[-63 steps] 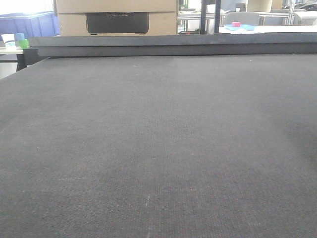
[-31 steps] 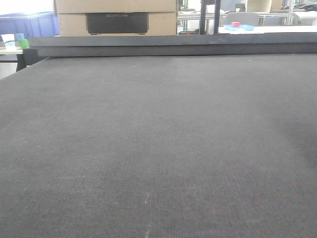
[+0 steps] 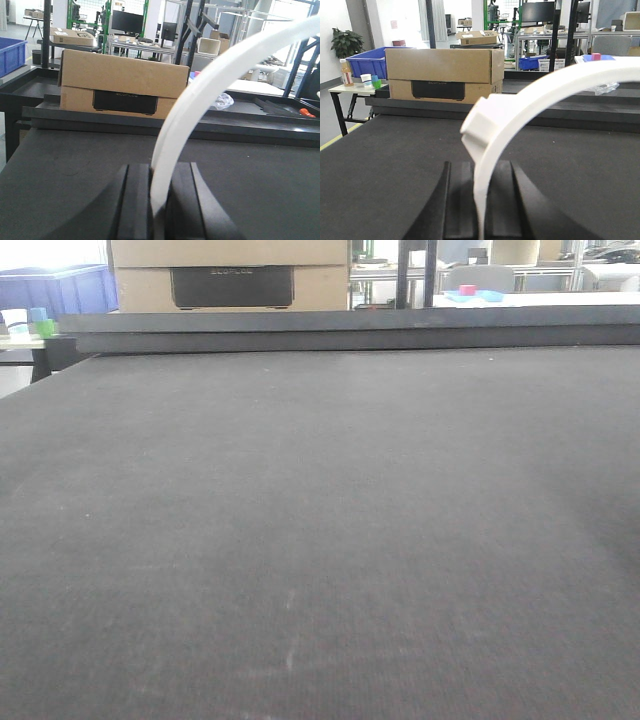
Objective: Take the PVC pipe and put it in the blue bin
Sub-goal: 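Raise the held pipe with both grippers above the table, then drive the base away from the table carrying the pipe in both grippers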
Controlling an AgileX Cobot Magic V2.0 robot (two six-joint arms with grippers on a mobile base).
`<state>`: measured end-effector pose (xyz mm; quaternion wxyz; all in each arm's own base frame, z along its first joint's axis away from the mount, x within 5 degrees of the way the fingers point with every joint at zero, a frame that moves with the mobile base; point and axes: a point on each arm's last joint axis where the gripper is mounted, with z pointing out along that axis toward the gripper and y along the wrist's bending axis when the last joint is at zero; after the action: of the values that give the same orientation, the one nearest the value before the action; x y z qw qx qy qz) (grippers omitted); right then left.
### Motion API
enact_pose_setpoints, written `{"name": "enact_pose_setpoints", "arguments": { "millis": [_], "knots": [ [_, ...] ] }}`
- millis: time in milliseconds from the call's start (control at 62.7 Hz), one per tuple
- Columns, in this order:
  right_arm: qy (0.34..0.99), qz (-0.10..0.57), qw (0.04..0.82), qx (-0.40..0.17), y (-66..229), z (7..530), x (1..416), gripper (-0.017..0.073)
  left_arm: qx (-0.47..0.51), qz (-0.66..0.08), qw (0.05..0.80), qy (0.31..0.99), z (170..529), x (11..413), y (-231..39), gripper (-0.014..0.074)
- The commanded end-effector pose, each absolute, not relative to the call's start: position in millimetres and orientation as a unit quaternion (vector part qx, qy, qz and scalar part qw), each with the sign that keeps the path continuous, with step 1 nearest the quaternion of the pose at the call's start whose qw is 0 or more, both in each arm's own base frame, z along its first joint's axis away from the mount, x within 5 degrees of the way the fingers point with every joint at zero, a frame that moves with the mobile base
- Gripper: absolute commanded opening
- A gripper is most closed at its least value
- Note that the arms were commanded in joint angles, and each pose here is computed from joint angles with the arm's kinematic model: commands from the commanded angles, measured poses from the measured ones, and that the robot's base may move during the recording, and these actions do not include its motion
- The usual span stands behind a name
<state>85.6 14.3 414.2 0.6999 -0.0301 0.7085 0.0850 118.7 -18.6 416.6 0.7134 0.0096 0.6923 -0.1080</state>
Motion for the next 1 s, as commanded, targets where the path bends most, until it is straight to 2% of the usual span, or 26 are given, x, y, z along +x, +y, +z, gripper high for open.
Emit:
{"name": "enact_pose_setpoints", "arguments": {
  "millis": [0,989],
  "knots": [
    [0.698,0.082,0.711,-0.033,13.9,417.2,83.8,-0.0168,0.011,-0.111,0.726,0.679,420.1,116.9,-18.8,-0.0111],
    [0.698,0.082,0.711,-0.033,13.9,417.2,83.8,-0.0168,0.011,-0.111,0.726,0.679,420.1,116.9,-18.8,-0.0111]
  ]
}}
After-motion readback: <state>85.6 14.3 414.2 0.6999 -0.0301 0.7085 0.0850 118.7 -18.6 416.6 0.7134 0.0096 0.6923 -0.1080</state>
